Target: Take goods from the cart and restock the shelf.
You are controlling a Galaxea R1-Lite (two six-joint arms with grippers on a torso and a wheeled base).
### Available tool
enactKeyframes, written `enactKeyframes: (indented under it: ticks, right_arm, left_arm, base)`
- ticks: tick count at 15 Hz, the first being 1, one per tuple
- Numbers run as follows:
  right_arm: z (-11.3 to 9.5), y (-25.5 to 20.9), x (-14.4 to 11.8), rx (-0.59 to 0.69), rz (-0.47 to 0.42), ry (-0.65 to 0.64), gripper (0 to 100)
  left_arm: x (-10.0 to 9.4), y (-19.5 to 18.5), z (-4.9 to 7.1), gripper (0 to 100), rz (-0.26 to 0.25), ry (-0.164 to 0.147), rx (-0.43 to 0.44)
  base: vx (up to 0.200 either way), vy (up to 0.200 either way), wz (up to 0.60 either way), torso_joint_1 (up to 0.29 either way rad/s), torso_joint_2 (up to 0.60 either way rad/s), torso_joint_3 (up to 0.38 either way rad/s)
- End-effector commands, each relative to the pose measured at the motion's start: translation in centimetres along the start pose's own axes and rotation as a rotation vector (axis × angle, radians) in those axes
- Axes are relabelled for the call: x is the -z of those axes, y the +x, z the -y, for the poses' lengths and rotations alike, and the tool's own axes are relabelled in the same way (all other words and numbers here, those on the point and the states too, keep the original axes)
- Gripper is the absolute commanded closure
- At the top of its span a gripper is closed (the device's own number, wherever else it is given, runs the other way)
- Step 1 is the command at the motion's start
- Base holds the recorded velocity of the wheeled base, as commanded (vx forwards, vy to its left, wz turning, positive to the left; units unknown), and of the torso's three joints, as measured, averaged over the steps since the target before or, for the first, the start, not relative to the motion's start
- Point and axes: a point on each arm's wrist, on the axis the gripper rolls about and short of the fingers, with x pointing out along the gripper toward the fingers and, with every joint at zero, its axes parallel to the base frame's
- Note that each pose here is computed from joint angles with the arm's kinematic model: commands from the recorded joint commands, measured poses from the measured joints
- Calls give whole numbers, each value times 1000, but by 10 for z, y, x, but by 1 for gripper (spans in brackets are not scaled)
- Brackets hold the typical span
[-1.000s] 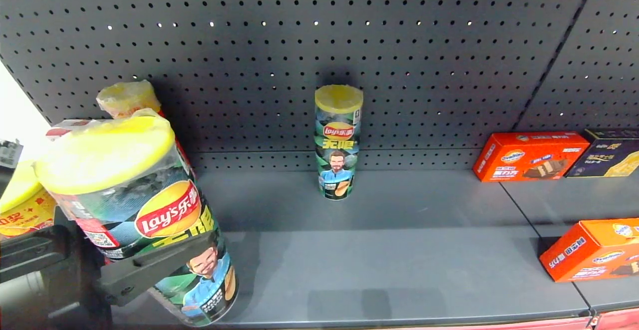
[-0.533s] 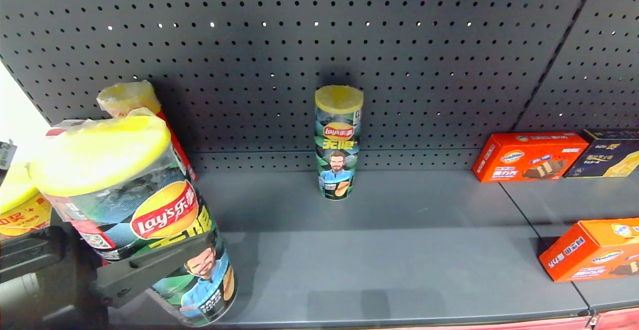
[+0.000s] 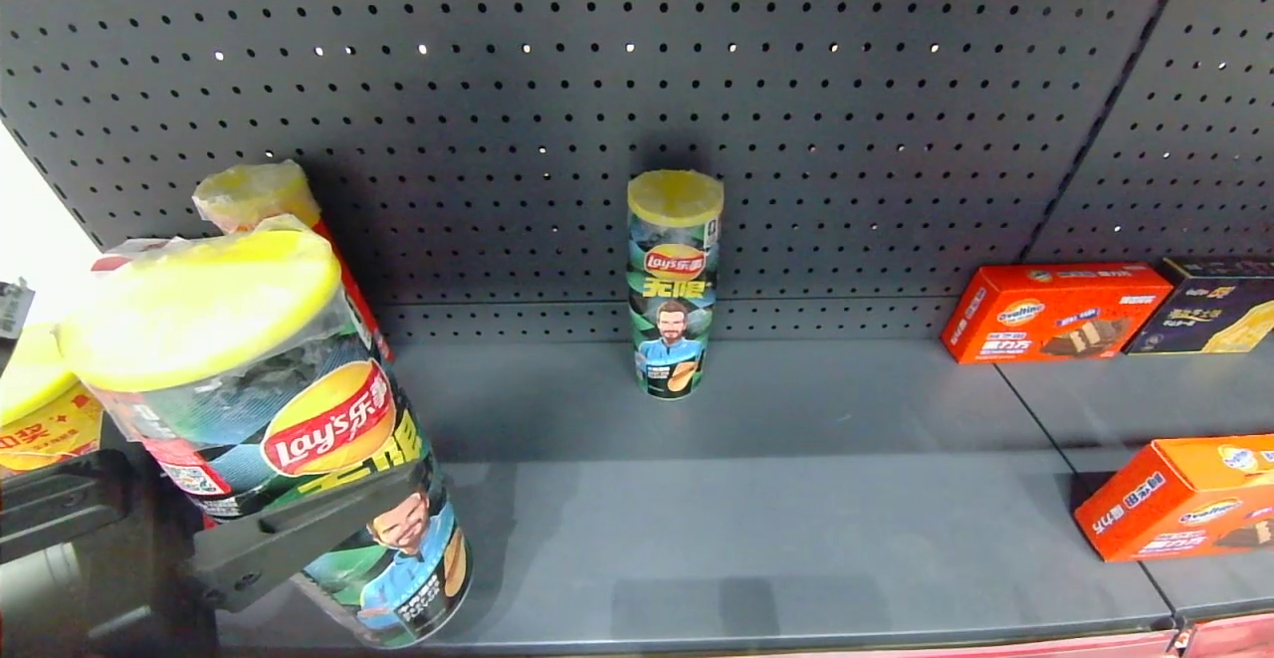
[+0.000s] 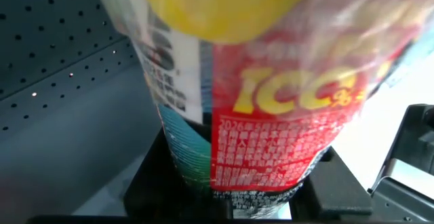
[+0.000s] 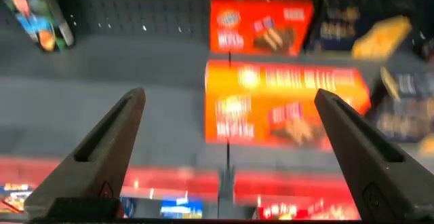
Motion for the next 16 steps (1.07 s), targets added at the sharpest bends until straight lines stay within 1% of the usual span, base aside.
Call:
enactKeyframes:
  ticks: [1, 2, 4, 6, 7, 8, 10, 11, 14, 15, 16]
  right_arm:
    - [-3, 55, -21, -137, -110, -10, 0]
    - [-6, 68, -27, -182, -122, -11, 0]
    - [-11, 90, -34, -220, -134, -12, 0]
    - [-21, 122, -43, -271, -139, -19, 0]
    - [-22, 128, -46, -280, -140, -20, 0]
    - [-28, 142, -51, -324, -149, -18, 0]
    - [-38, 168, -59, -381, -139, -11, 0]
    - [-45, 184, -62, -434, -121, -8, 0]
    - [-53, 204, -66, -538, -104, -7, 0]
    - [-60, 224, -69, -613, -101, -5, 0]
    - [-61, 226, -70, -617, -100, -5, 0]
  left_arm:
    - [0, 1, -1, 100, -1, 1, -3]
    - [2, 0, 0, 100, -7, -3, -3]
    - [4, 0, 0, 100, -15, -7, -4]
    - [4, 0, -1, 100, -16, -7, -13]
    - [4, 0, -1, 100, -14, -7, -13]
    - [4, 1, -1, 100, -16, -7, -13]
    - [5, 3, -1, 100, -23, -9, -11]
    - [5, 4, -2, 100, -27, -10, -11]
    - [4, 5, -2, 100, -27, -10, -15]
    - [5, 5, -2, 100, -27, -10, -17]
    - [5, 5, -2, 100, -27, -10, -17]
  base:
    - [0, 0, 0, 0, 0, 0]
    - [0, 0, 0, 0, 0, 0]
    - [0, 0, 0, 0, 0, 0]
    - [0, 0, 0, 0, 0, 0]
    - [0, 0, 0, 0, 0, 0]
    - [0, 0, 0, 0, 0, 0]
    - [0, 0, 0, 0, 0, 0]
    - [0, 0, 0, 0, 0, 0]
    - [0, 0, 0, 0, 0, 0]
    - [0, 0, 0, 0, 0, 0]
    - [0, 0, 0, 0, 0, 0]
